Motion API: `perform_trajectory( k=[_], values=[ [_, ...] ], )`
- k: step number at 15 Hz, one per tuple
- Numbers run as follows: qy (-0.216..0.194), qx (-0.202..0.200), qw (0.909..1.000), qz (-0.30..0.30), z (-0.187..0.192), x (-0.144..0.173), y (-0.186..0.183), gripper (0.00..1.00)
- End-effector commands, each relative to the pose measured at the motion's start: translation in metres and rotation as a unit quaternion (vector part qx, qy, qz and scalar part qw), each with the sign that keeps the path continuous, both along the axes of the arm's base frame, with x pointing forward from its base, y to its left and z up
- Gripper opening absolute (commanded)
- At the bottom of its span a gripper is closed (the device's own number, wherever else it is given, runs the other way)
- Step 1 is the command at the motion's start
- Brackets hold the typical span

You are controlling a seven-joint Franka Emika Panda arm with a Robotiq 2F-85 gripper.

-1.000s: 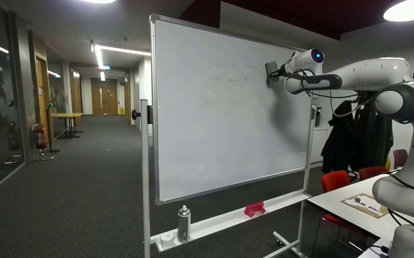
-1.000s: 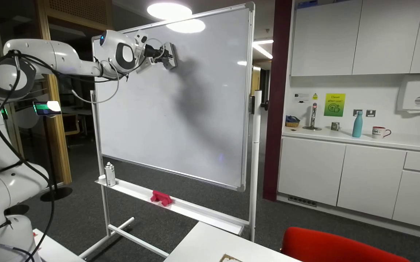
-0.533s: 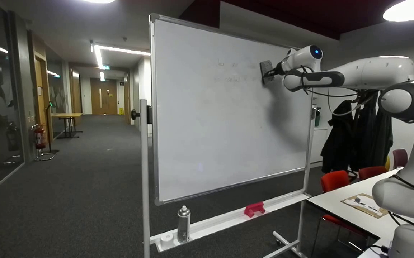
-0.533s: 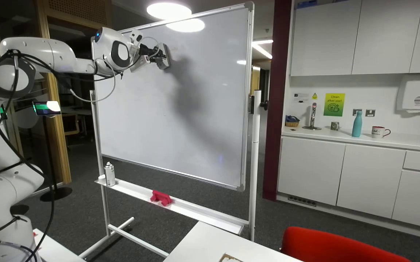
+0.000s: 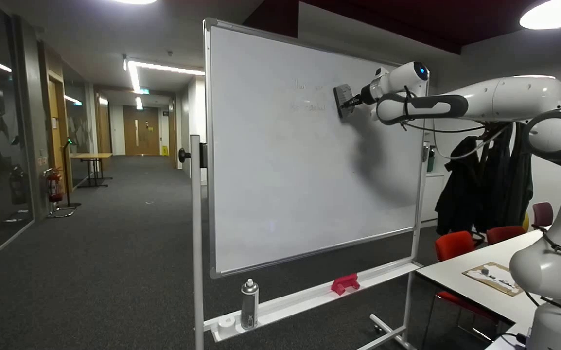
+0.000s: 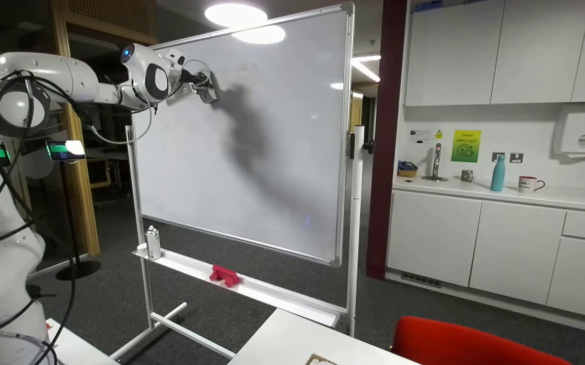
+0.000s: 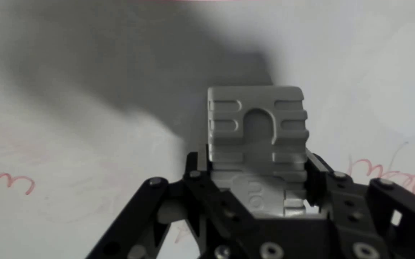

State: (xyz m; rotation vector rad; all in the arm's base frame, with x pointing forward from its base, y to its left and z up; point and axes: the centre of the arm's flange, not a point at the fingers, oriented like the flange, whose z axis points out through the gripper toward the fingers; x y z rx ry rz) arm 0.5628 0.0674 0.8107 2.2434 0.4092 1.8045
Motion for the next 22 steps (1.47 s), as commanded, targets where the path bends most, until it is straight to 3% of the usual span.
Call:
perform_trajectory(
  k=[1, 6, 12, 15, 19, 22],
  values=[
    [-0.009, 0.005, 0.9998, 0.018, 0.006, -0.006, -0.027, 0.35],
    [-0.019, 0.038, 0.9991, 0.006, 0.02, -0.011, -0.074, 0.35],
    [-0.052, 0.091, 0.9935, -0.043, 0.042, -0.024, -0.167, 0.35],
    [-0.06, 0.1, 0.9916, -0.057, 0.043, -0.028, -0.204, 0.35],
    [-0.059, 0.092, 0.9921, -0.061, 0.037, -0.024, -0.228, 0.35],
    [-0.056, 0.08, 0.9937, -0.054, 0.032, -0.019, -0.223, 0.35]
  ],
)
